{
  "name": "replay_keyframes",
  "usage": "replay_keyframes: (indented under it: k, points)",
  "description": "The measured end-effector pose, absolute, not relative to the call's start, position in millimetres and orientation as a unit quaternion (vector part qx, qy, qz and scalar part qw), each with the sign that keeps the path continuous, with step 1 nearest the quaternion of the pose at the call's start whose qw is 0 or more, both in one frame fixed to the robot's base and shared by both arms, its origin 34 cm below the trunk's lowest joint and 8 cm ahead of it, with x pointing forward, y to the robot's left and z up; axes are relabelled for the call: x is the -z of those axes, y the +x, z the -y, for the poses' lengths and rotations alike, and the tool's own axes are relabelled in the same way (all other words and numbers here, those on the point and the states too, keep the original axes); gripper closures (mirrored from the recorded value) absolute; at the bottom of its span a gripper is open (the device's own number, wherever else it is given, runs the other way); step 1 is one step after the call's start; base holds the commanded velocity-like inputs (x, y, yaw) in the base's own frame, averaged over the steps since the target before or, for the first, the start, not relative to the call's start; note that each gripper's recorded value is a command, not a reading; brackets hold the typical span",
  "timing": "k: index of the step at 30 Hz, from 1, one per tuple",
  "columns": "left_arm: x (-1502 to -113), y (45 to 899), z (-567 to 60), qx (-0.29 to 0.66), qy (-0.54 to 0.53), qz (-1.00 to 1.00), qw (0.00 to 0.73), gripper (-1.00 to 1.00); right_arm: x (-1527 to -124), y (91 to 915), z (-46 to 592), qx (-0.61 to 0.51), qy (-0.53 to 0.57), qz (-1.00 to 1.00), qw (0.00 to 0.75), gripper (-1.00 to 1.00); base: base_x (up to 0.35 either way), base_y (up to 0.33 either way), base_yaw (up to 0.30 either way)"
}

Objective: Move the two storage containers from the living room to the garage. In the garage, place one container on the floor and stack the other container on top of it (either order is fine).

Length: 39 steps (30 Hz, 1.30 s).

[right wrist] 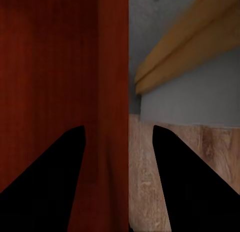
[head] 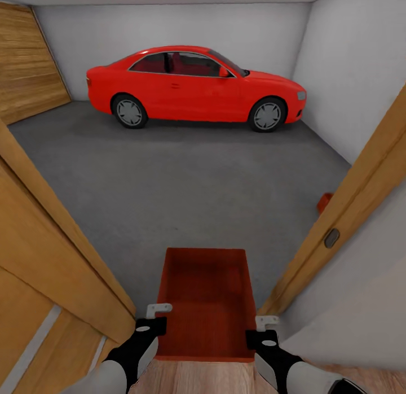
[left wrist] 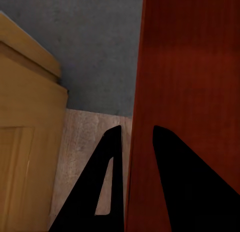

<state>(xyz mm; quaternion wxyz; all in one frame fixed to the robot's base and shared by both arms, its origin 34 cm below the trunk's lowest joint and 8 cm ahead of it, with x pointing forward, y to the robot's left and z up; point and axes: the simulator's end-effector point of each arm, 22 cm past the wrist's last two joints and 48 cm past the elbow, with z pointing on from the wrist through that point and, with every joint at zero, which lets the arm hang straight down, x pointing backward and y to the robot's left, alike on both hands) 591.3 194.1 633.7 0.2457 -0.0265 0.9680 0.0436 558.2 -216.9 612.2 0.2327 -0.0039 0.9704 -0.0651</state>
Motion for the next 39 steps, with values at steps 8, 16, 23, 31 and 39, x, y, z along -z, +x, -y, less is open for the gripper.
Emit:
replay_keyframes:
  k: [8, 16, 23, 31, 39]
  points:
    - [-633.7, 591.3, -194.1, -0.044, -0.027, -0.968, 0.246, 1.0, -612.3, 558.4, 216.9, 0.065, -0.004, -0.97, 0.233, 1.0, 0.241, 0.205, 0.0]
    - [-633.2, 591.1, -194.0, -0.043, -0.027, -0.968, 0.245, 1.0, -611.9, 558.4, 217.0, 0.065, -0.004, -0.97, 0.232, 1.0, 0.049, 0.03, 0.0]
    - [-633.0, 590.8, -194.0, -0.043, -0.027, -0.968, 0.245, 1.0, -611.8, 558.2, 217.1, 0.065, -0.005, -0.97, 0.232, 1.0, 0.0, 0.0, 0.0]
    - [-633.2, 591.0, -194.0, -0.044, -0.027, -0.968, 0.245, 1.0, -611.9, 558.3, 217.0, 0.065, -0.004, -0.97, 0.232, 1.0, 0.0, 0.0, 0.0]
    - [-633.3, 591.2, -194.0, -0.044, -0.027, -0.968, 0.245, 1.0, -612.0, 558.6, 217.1, 0.065, -0.004, -0.97, 0.232, 1.0, 0.013, 0.0, 0.0]
